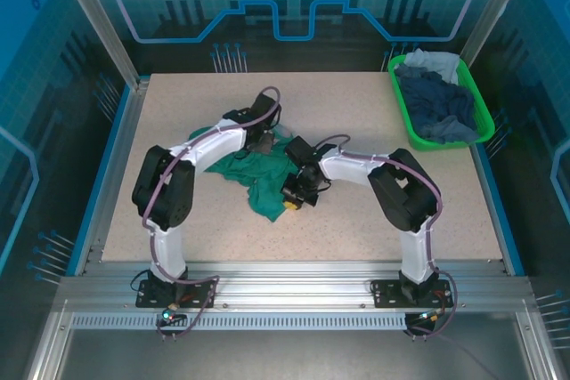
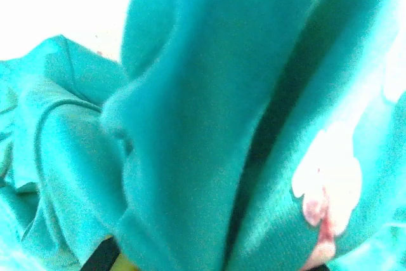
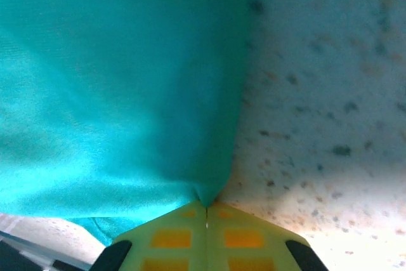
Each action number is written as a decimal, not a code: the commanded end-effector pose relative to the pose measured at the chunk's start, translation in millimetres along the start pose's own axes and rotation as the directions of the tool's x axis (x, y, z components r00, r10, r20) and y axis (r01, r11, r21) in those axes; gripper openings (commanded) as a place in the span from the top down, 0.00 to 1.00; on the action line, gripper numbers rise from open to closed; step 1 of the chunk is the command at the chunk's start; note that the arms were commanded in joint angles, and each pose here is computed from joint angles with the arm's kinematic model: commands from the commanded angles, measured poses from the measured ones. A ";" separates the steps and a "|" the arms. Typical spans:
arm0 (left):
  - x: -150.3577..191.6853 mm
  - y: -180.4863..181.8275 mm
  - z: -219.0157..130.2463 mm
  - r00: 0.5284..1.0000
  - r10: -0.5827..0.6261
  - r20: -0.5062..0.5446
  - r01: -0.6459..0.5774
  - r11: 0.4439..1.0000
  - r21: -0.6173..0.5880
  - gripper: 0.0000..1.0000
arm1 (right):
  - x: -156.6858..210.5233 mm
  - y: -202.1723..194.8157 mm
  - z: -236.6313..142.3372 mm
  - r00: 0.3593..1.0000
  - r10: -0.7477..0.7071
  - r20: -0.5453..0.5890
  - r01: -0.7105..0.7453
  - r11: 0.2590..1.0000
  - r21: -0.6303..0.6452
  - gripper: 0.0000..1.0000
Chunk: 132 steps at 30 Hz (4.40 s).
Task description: Fold and stack the t-shirts
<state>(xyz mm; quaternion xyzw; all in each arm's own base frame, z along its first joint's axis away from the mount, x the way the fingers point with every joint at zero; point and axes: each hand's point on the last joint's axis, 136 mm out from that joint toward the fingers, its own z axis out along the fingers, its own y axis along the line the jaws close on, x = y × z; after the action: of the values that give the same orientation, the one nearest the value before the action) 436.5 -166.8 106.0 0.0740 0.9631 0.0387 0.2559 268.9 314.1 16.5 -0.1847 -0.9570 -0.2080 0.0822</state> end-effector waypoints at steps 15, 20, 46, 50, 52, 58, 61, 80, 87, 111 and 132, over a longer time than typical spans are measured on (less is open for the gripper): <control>-82.7 -27.0 -168.0 0.958 -0.278 0.068 0.221 0.870 0.441 1.00 | -99.6 -26.9 -227.4 0.819 -0.145 0.556 0.125 0.989 0.074 1.00; -82.2 -46.0 -220.8 0.947 -0.318 0.048 0.223 0.757 0.615 1.00 | -95.0 -26.4 -312.4 0.676 -0.220 0.703 0.199 0.973 0.114 1.00; -92.7 25.5 -178.4 0.523 -0.804 -0.282 0.691 0.206 0.693 0.70 | -182.2 118.3 -404.5 0.534 -0.202 0.821 0.445 0.893 -0.070 0.84; -47.5 82.9 -138.2 0.512 -0.849 -0.130 0.788 0.405 0.463 0.40 | -186.6 138.8 -358.1 0.607 -0.244 0.757 0.453 0.888 -0.078 0.44; -22.0 88.8 -130.9 0.555 -0.821 -0.132 0.798 0.481 0.364 0.37 | -175.9 133.8 -338.9 0.646 -0.269 0.714 0.429 0.902 -0.048 0.40; 67.6 65.8 -95.4 0.577 -0.756 -0.308 0.816 0.524 0.243 0.37 | -120.1 61.1 -241.9 0.833 -0.201 0.515 0.269 0.961 -0.060 0.40; 87.4 54.2 -83.5 0.664 -0.668 -0.335 0.745 0.628 0.226 0.37 | -81.6 4.1 -185.4 0.934 -0.081 0.348 0.112 0.991 -0.071 0.42; 61.3 32.0 30.1 0.901 -0.323 -0.289 0.358 0.931 0.074 0.42 | 0.2 -39.7 -34.1 0.989 0.150 -0.020 -0.149 0.988 0.034 0.44; 51.5 10.6 46.7 0.892 -0.334 -0.305 0.392 0.907 0.153 0.67 | -2.6 -42.0 -24.1 0.982 0.184 -0.045 -0.181 0.981 0.070 0.50; 31.4 39.3 -31.4 0.784 -0.572 -0.242 0.621 0.728 0.290 0.66 | -103.4 -114.4 -127.1 0.967 0.068 0.246 -0.123 0.969 0.213 1.00; 36.0 11.4 53.4 0.882 -0.352 -0.313 0.393 0.917 0.075 0.54 | -53.7 -62.9 -79.1 0.989 0.083 0.125 -0.102 0.983 0.152 0.49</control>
<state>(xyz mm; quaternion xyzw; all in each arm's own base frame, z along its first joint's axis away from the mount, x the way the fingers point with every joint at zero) 440.4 -147.0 51.3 -0.1192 0.9807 -0.0858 0.1292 306.2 207.4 61.7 -0.2151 -0.9689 -0.1198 0.0251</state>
